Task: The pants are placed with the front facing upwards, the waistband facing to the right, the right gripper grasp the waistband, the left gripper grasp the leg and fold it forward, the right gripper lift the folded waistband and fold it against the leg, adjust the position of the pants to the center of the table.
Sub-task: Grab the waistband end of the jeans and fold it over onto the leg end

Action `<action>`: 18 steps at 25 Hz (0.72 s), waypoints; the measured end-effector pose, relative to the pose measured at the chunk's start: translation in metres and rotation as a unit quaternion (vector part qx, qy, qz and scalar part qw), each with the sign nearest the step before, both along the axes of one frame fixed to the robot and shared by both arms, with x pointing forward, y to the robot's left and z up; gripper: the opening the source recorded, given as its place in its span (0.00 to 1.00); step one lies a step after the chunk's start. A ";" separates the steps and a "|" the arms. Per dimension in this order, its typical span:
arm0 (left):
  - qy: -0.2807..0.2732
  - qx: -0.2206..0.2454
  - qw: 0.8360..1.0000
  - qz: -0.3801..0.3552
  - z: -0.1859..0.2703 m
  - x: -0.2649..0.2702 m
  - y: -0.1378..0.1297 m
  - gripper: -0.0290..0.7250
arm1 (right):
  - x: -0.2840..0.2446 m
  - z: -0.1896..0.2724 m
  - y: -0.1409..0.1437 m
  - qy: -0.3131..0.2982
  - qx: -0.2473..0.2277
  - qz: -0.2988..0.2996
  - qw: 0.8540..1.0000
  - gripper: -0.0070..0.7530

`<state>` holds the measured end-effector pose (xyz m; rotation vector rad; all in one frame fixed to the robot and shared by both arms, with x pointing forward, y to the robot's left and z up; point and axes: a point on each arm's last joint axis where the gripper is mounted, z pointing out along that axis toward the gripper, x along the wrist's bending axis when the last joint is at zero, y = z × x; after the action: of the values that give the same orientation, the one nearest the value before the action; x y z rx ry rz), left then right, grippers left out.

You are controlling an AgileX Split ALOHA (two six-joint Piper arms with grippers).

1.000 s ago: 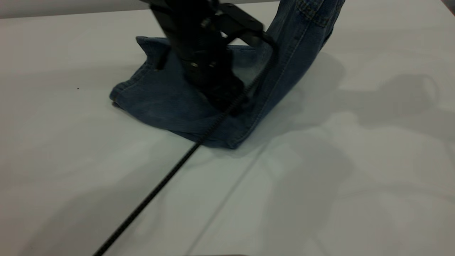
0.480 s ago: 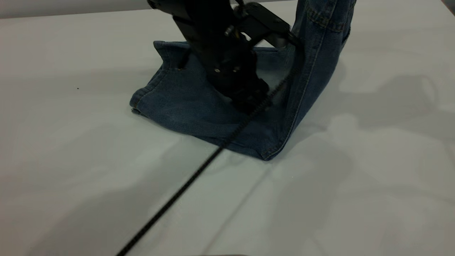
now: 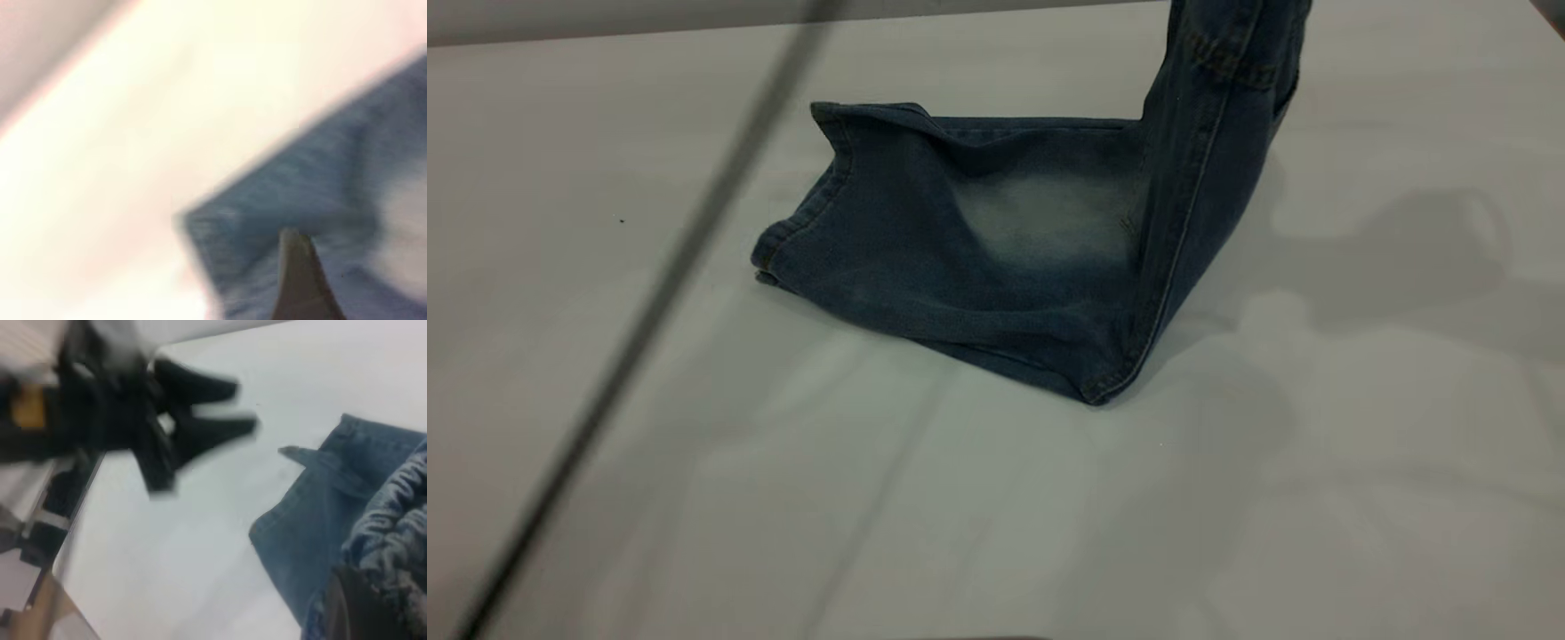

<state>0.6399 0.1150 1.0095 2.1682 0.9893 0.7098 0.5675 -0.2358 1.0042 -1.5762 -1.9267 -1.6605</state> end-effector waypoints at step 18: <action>-0.065 -0.049 0.996 0.047 0.120 -0.049 0.051 0.58 | 0.014 -0.057 0.155 -0.019 -0.090 0.060 0.994 0.06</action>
<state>0.5911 0.1664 1.1298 1.9759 1.0406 0.8184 0.5813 -0.0813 0.9469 -1.4624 -2.1991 -1.5187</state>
